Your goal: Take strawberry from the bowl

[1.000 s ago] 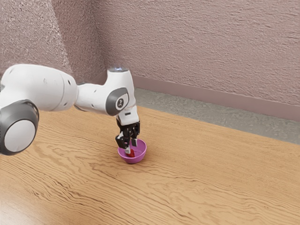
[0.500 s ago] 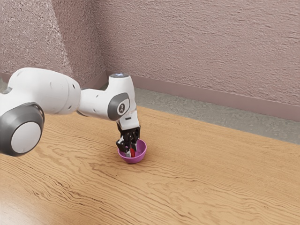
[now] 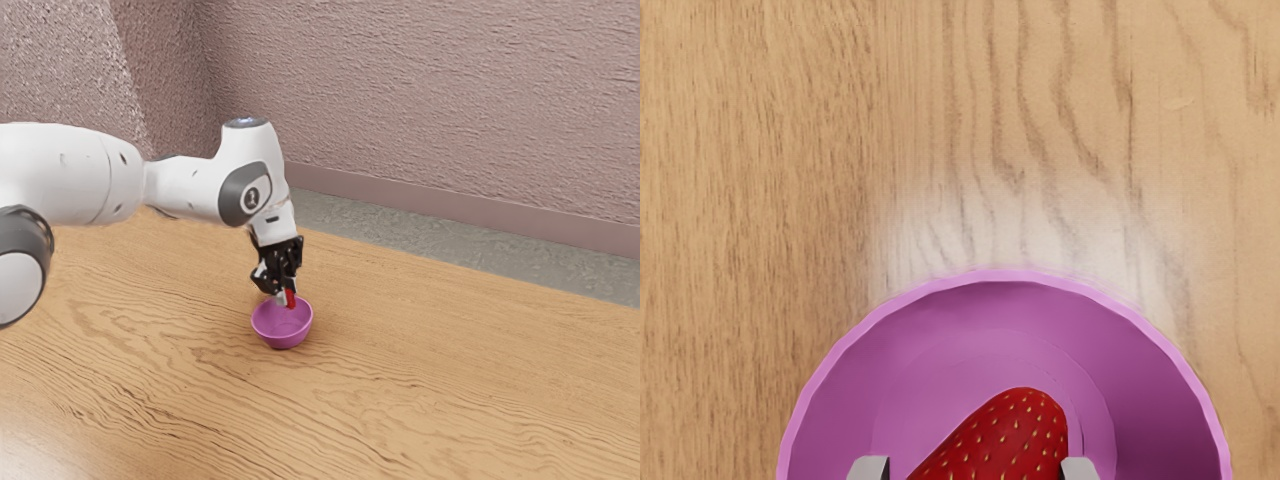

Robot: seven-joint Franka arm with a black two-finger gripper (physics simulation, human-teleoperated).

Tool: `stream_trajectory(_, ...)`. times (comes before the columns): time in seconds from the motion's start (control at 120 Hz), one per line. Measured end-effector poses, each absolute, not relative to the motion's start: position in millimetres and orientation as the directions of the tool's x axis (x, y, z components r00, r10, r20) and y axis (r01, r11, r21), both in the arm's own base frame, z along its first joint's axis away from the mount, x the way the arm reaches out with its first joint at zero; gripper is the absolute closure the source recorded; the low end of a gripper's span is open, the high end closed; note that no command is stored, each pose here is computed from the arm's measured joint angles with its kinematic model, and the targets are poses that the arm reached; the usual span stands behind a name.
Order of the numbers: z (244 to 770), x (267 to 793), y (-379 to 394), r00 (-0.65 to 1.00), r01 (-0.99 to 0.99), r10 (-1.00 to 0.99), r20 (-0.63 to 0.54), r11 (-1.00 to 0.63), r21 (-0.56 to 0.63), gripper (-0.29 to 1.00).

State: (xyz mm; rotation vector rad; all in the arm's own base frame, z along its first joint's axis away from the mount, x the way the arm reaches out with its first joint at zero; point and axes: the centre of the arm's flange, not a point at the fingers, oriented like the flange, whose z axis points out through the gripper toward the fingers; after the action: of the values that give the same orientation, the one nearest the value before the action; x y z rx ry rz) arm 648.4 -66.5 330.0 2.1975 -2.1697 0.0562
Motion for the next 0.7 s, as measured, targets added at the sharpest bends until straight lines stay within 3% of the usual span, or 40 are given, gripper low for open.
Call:
stream_trajectory(0.2, 352.6, 654.8, -185.1, -0.131, -0.991, -0.99, 0.056, 0.131, -0.011, 0.63)
stream_trajectory(0.383, 299.8, 657.4, -206.4, -0.117, -0.989, -0.993, 0.031, 0.12, 0.089, 0.63)
stream_trajectory(0.533, 298.5, 653.3, -212.4, -0.102, -0.988, -0.994, 0.033, 0.105, 0.111, 0.36)
stream_trajectory(0.6, 355.4, 643.1, -209.6, -0.08, -0.995, -0.995, 0.061, 0.084, 0.062, 0.26)
stream_trajectory(0.7, 507.8, 605.1, -171.5, 0.043, -0.998, -0.99, 0.134, -0.05, -0.048, 0.17)
